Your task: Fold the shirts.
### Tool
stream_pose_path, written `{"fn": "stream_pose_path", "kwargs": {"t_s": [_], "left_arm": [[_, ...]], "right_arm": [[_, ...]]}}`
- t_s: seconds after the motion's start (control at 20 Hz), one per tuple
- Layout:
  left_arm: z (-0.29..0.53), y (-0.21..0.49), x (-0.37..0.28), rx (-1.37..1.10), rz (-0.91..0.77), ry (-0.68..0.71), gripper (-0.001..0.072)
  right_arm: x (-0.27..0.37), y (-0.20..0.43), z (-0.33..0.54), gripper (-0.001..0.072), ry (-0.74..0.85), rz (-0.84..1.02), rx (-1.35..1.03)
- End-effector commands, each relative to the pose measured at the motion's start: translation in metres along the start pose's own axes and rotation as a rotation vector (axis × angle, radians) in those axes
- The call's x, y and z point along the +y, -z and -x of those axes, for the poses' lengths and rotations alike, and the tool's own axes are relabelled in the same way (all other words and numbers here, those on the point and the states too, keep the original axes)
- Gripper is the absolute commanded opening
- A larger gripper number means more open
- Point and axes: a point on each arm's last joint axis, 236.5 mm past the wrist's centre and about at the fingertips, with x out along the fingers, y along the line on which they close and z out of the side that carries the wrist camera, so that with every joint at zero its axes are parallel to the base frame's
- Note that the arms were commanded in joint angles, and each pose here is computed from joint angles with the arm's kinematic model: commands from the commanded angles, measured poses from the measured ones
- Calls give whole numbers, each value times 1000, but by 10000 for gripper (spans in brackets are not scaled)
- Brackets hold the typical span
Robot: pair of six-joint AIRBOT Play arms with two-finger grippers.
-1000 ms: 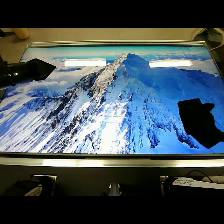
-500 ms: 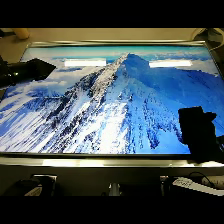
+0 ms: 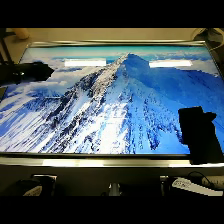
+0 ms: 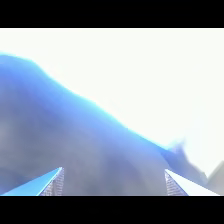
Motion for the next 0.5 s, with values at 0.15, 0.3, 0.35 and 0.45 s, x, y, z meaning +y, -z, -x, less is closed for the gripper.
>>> {"fn": "stream_pose_path", "kwargs": {"t_s": [0.15, 0.3, 0.35, 0.45], "left_arm": [[-40, 131, 104, 614, 28, -403, 720], [-36, 188, 101, 691, -36, -368, 676], [-36, 193, 99, 633, -21, -365, 646], [-38, 189, 100, 522, 16, -369, 646]], "right_arm": [[237, 77, 33, 681, -186, 573, 15], [259, 167, 4, 647, -161, 716, 336], [262, 178, 0, 647, -141, 743, 365], [271, 180, -2, 650, -126, 735, 335]]}}
